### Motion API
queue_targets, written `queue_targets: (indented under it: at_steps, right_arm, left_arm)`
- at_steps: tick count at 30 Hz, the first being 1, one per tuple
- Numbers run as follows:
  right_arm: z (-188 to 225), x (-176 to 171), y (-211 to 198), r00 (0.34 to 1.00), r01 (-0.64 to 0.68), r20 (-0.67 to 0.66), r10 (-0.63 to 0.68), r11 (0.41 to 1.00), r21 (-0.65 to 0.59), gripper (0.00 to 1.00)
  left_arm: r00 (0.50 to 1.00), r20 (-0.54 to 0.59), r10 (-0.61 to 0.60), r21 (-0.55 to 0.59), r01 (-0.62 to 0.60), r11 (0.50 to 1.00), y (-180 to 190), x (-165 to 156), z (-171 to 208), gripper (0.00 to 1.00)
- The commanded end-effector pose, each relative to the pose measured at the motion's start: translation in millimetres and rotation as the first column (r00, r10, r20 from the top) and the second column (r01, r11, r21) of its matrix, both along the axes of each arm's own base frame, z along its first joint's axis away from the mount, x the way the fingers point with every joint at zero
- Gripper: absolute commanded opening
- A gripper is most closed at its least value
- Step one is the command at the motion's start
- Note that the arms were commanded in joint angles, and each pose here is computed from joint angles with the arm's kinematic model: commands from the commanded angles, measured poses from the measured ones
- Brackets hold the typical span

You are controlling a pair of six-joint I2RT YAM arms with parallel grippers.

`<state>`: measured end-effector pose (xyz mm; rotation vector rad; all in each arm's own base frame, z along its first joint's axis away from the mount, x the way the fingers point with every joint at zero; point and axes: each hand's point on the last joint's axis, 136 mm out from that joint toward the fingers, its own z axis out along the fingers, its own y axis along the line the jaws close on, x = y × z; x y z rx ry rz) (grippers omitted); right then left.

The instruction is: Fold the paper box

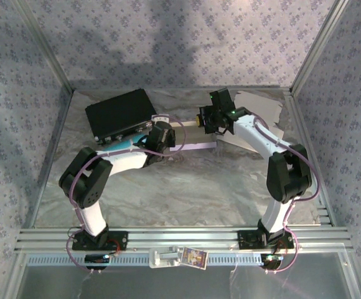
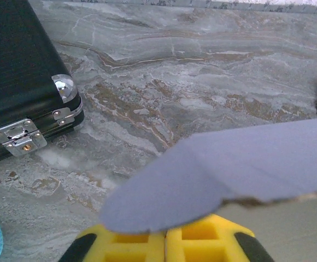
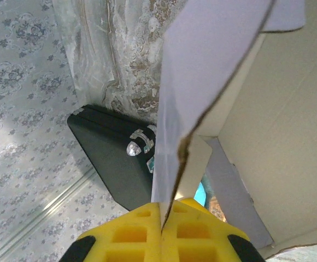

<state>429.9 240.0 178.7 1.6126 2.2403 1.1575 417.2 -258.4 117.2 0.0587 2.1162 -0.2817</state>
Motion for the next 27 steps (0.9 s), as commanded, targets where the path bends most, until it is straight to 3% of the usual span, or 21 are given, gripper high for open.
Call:
queue_targets:
  at_steps: [1,8,17,20,23,27]
  right_arm:
    - [-15.4,-21.9,-7.4,0.998,-0.011,-0.062,0.009,1.000,-0.026,0.01]
    - [-35.7,-38.3,-12.6,0.996,-0.022,-0.092,0.019,0.999,-0.029,0.00]
    - [-49.7,-51.9,-13.8,0.993,-0.057,-0.107,0.052,0.998,-0.041,0.00]
    - [-66.6,-63.0,-17.6,0.988,-0.068,-0.142,0.059,0.996,-0.057,0.00]
    - [-69.4,-64.1,-17.9,0.988,-0.077,-0.141,0.067,0.995,-0.063,0.00]
    - [-72.2,-64.7,-17.5,0.986,-0.090,-0.147,0.079,0.994,-0.068,0.00]
  left_arm:
    - [0.999,-0.039,-0.021,0.036,0.022,0.999,4.4,-12.8,-1.9,0.15]
    - [0.990,-0.103,-0.092,-0.001,0.092,0.996,3.2,-44.7,-0.3,0.38]
    - [0.959,-0.180,-0.218,-0.079,0.207,0.975,4.2,-109.4,-1.5,0.42]
    - [0.963,-0.182,-0.201,-0.110,0.183,0.977,13.3,-118.1,12.5,0.45]
    - [0.972,-0.205,-0.112,-0.170,0.077,0.982,29.3,-114.0,31.4,0.57]
    - [0.930,-0.366,-0.025,-0.340,-0.108,0.934,44.1,-92.0,37.5,0.57]
